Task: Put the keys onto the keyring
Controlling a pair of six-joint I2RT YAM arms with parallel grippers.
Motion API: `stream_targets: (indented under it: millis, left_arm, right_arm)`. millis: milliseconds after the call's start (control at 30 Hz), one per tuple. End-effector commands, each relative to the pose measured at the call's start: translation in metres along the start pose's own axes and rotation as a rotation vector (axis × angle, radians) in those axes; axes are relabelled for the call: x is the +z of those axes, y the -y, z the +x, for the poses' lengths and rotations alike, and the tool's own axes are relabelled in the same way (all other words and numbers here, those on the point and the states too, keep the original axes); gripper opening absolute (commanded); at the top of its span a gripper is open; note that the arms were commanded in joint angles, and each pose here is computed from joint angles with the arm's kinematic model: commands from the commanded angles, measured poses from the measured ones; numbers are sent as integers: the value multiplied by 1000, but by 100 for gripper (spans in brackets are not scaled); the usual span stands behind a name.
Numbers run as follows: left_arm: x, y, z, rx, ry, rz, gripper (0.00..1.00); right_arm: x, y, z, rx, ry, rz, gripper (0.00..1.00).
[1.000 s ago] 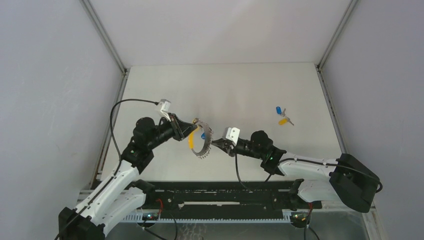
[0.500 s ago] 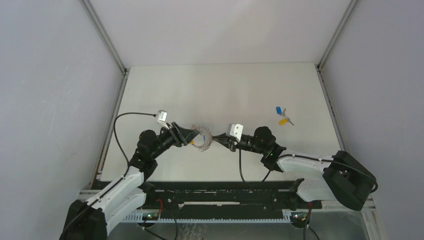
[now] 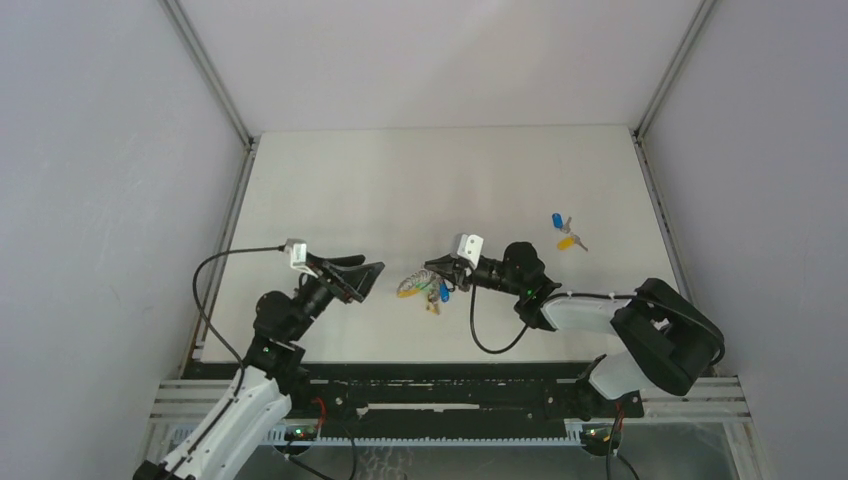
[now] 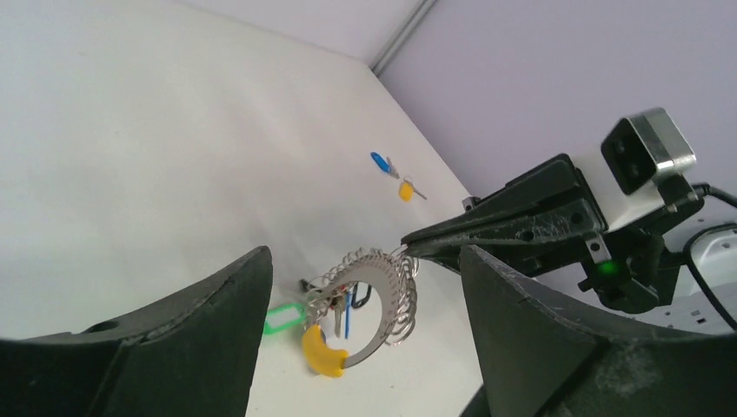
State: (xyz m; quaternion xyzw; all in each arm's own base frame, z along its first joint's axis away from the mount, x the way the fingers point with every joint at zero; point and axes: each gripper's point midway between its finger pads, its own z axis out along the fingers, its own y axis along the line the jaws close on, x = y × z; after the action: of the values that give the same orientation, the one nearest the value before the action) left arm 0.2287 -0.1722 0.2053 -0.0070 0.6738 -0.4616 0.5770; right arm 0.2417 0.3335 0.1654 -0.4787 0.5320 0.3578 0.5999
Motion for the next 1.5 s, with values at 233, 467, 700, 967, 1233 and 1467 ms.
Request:
stream_targets:
  millis: [233, 467, 700, 967, 1233, 1467]
  left_arm:
    - [14, -27, 2, 162, 14, -50, 66]
    - [41, -15, 22, 227, -120, 40, 54]
    - [53, 10, 59, 222, -212, 111, 48]
    - [59, 32, 81, 161, -221, 182, 41]
    - [45, 16, 65, 294, -130, 130, 38]
    - [31, -6, 61, 344, -122, 98, 39]
  right_arm:
    - [7, 10, -34, -31, 143, -67, 0]
    - [8, 10, -28, -14, 137, -68, 0]
    - [14, 10, -24, 9, 153, -60, 0]
    - [17, 7, -16, 35, 141, -65, 0]
    - [16, -3, -12, 71, 137, -128, 0]
    - [13, -6, -13, 80, 148, -162, 0]
